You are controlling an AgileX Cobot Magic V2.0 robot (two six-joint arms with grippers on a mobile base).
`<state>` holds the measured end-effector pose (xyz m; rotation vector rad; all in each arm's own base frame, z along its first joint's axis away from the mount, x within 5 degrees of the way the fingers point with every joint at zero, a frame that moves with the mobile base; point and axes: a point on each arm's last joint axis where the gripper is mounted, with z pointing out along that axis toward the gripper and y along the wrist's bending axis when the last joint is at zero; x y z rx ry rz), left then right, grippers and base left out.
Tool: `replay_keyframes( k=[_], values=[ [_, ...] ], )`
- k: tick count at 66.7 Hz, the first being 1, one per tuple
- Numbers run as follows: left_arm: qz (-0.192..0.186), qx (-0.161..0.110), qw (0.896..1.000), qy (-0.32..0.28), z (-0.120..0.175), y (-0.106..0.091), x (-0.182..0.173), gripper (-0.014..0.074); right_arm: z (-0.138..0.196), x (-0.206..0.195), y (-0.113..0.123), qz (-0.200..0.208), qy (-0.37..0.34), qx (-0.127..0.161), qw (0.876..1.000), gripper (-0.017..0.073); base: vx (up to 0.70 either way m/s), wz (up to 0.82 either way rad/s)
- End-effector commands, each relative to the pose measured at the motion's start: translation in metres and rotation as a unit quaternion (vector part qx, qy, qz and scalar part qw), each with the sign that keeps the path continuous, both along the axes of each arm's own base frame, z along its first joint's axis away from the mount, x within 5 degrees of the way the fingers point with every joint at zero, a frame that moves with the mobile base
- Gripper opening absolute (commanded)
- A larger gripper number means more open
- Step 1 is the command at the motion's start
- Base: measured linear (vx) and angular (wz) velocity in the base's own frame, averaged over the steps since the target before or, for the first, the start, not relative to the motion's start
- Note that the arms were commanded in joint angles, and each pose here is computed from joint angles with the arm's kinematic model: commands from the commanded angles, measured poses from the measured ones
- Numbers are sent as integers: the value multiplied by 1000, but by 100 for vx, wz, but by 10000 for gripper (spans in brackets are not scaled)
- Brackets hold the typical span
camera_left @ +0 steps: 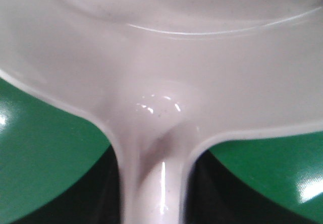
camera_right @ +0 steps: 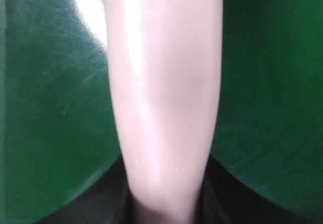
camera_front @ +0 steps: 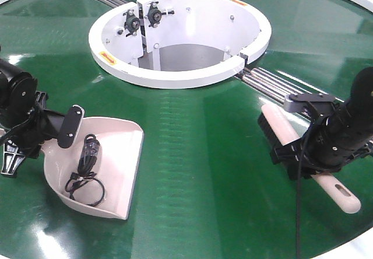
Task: Clean and inspect green conveyor with broom and dustpan
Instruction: 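Carry the brush back and lower it onto the belt with the right gripper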
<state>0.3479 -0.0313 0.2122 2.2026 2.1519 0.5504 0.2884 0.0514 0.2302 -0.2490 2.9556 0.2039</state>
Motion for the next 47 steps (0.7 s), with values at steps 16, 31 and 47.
replay_keyframes(
  k=[16,31,47],
  values=[
    [-8,-14,998,-62,24,-4,5,-6,-8,12,1,-11,0,4,1000,16,0,0],
    [-11,-18,997,-72,25,-5,6,-6,-22,16,3,-16,23,13,1000,49,0,0],
    [-9,-16,998,-67,25,-5,6,23,-29,19,4,-16,32,12,999,173,0,0]
  ],
)
